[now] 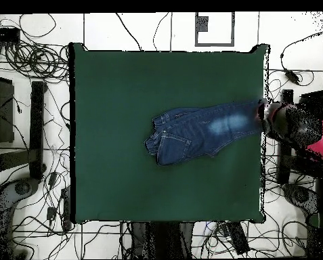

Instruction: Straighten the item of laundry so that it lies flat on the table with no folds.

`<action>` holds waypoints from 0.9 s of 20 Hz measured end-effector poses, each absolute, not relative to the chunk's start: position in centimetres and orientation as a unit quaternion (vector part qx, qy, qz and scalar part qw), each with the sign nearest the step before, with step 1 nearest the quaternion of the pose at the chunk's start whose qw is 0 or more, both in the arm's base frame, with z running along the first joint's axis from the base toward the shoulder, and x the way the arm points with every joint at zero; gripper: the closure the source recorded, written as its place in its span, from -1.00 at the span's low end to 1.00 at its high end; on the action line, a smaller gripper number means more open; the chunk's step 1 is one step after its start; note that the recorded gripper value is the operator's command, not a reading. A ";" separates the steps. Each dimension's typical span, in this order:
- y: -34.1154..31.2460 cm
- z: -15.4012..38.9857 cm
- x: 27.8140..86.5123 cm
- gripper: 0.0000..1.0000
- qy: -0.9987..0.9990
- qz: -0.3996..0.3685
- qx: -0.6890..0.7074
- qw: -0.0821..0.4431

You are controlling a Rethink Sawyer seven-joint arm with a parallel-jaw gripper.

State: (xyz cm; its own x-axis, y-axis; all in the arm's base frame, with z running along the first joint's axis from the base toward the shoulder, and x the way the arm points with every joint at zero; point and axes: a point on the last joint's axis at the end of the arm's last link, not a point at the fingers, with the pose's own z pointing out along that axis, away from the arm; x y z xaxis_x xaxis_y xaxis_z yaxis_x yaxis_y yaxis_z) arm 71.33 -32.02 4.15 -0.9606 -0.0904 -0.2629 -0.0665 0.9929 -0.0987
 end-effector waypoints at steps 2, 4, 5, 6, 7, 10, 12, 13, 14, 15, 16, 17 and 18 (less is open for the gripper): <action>-31.1 4.1 71.5 -1.00 0.989 -0.045 -0.047 0.132; -30.6 4.1 71.6 -1.00 0.989 -0.046 -0.051 0.130; -29.9 3.9 71.5 -1.00 0.989 -0.045 -0.056 0.127; -29.2 3.7 71.4 -1.00 0.990 -0.043 -0.060 0.123; -28.8 3.6 71.4 -1.00 0.990 -0.042 -0.063 0.121; -27.2 3.0 71.1 -1.00 0.990 -0.035 -0.072 0.114; -26.6 2.8 70.8 -1.00 0.991 -0.031 -0.074 0.110; -26.3 2.6 70.7 -1.00 0.991 -0.029 -0.076 0.108; -26.2 2.5 70.6 -1.00 0.991 -0.028 -0.076 0.107; -26.0 2.3 70.4 -1.00 0.991 -0.026 -0.077 0.105; -25.9 2.3 70.3 -1.00 0.991 -0.025 -0.077 0.104; -25.8 2.2 70.2 -1.00 0.991 -0.024 -0.078 0.102; -25.6 2.0 70.0 -1.00 0.992 -0.022 -0.078 0.101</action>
